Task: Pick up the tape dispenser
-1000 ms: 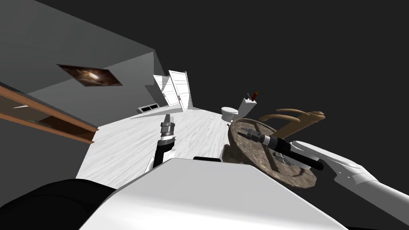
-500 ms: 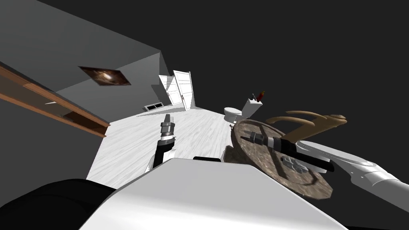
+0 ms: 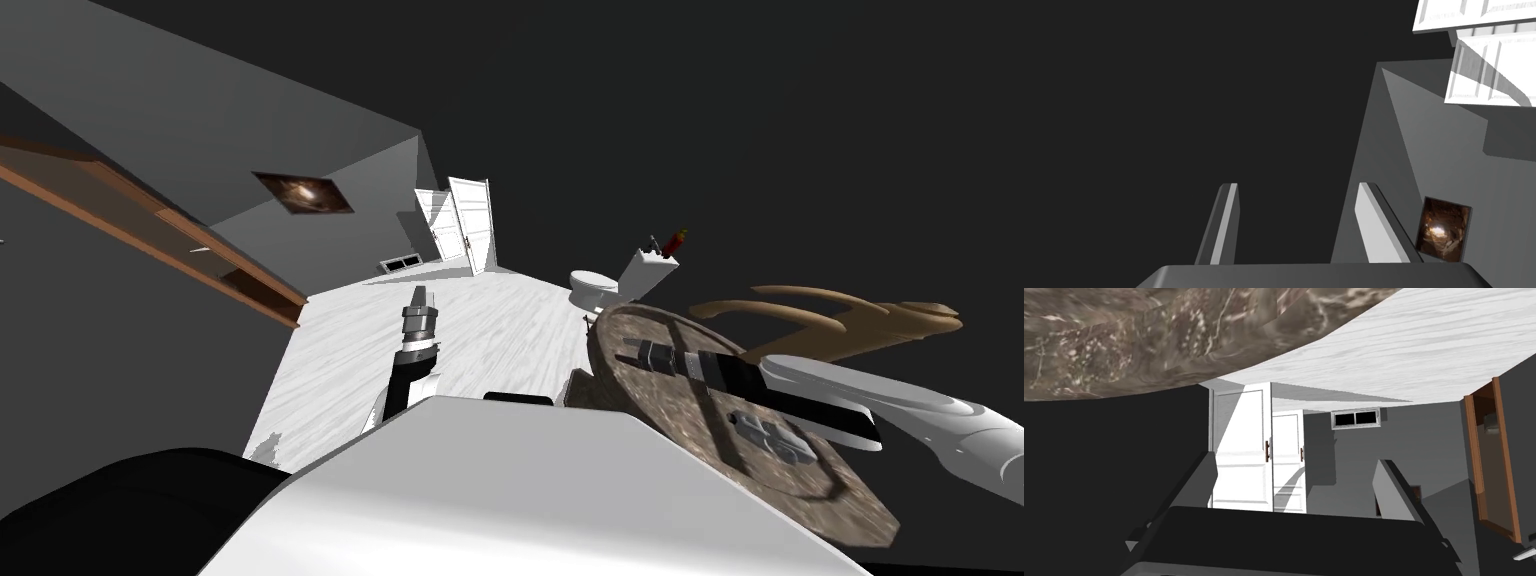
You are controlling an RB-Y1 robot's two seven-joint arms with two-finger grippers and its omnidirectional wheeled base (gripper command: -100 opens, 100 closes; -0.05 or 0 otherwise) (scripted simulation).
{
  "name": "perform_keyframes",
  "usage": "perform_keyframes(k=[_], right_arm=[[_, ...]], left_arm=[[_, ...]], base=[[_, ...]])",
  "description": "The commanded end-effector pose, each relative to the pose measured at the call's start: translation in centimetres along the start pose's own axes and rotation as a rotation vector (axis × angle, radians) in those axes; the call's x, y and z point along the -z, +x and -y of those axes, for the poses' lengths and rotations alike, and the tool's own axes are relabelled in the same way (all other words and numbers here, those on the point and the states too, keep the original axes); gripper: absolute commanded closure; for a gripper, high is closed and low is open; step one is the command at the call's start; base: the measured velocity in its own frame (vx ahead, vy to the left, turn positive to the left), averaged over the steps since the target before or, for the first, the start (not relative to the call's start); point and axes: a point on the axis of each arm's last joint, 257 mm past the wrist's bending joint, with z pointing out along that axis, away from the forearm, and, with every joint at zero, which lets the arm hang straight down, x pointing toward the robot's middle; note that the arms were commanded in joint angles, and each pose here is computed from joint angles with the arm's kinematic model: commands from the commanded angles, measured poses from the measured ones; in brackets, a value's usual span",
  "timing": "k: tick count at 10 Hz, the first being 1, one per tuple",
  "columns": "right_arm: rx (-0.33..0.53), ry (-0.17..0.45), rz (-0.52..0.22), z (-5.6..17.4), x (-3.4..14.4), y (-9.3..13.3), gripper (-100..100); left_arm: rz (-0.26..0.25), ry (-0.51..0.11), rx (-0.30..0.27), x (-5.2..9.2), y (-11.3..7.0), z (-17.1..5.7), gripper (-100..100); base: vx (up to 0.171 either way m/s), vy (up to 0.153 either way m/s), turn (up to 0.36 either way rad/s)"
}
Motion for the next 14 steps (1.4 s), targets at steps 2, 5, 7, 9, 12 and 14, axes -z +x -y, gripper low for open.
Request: perform_keyframes(k=[2, 5, 7, 9, 12, 14], right_arm=[[0.019, 0.025, -0.127, 1.5, 1.8, 3.5, -100], [0.041, 0.04, -0.22, 2.5, 3.5, 5.5, -100], [0.051, 0.054, -0.3, 3.2, 5.1, 7.5, -100], [0.061, 0.066, -0.377, 3.9, 6.8, 9.4, -100], [0.076, 0.089, -0.518, 5.2, 10.3, 12.6, -100], [0.076, 0.089, -0.518, 5.2, 10.3, 12.6, -100]], left_arm=[[0.0, 0.0, 0.0, 0.0, 0.0, 0.0, 0], [0.0, 0.0, 0.0, 0.0, 0.0, 0.0, 0], [0.0, 0.0, 0.0, 0.0, 0.0, 0.0, 0], [0.0, 0.0, 0.0, 0.0, 0.0, 0.0, 0], [0.0, 0.0, 0.0, 0.0, 0.0, 0.0, 0], [0.0, 0.0, 0.0, 0.0, 0.0, 0.0, 0]], base=[[-0.014, 0.013, 0.107], [-0.021, 0.003, 0.107], [-0.028, -0.009, 0.084], [-0.036, -0.015, 0.083], [-0.043, -0.035, 0.056], [-0.035, -0.029, 0.014]])
